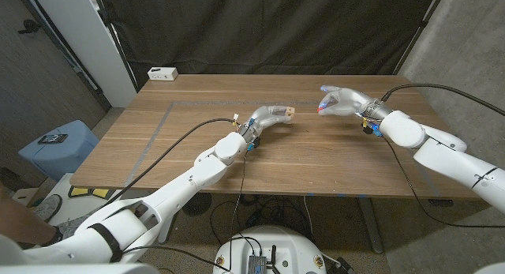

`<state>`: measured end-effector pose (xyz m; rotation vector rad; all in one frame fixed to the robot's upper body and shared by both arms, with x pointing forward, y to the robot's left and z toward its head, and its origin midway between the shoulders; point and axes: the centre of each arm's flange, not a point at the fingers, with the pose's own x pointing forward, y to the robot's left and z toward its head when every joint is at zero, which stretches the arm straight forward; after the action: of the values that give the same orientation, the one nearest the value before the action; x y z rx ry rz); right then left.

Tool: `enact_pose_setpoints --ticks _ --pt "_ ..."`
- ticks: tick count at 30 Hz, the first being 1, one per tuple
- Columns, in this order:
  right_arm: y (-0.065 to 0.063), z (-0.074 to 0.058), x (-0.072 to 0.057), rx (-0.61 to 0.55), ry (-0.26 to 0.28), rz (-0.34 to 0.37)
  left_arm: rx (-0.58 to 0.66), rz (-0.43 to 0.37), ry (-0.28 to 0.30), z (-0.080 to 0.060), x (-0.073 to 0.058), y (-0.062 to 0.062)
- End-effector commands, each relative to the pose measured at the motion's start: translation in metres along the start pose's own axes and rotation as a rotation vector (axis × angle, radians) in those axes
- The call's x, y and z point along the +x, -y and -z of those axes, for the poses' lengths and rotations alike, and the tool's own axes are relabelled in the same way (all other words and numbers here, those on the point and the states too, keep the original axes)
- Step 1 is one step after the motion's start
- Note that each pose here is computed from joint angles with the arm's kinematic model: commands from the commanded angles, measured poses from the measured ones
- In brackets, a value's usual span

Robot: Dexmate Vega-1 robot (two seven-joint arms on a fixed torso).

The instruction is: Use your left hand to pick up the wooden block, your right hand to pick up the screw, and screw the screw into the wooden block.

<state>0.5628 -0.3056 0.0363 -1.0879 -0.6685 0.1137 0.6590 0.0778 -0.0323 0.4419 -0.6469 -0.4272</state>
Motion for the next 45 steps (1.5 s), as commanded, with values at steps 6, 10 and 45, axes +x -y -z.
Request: enact_pose_setpoints --ticks 6,10,45 --pt "-0.001 0.002 0.0 0.223 0.012 0.09 -0.013 0.011 0.031 -0.006 0.001 0.007" --pt "-0.002 0.003 -0.001 0.272 0.011 0.118 -0.019 0.011 0.034 -0.007 0.001 0.008" --pt "-0.023 -0.002 -0.008 0.589 0.027 0.347 -0.09 -0.008 0.072 -0.01 0.005 0.027"
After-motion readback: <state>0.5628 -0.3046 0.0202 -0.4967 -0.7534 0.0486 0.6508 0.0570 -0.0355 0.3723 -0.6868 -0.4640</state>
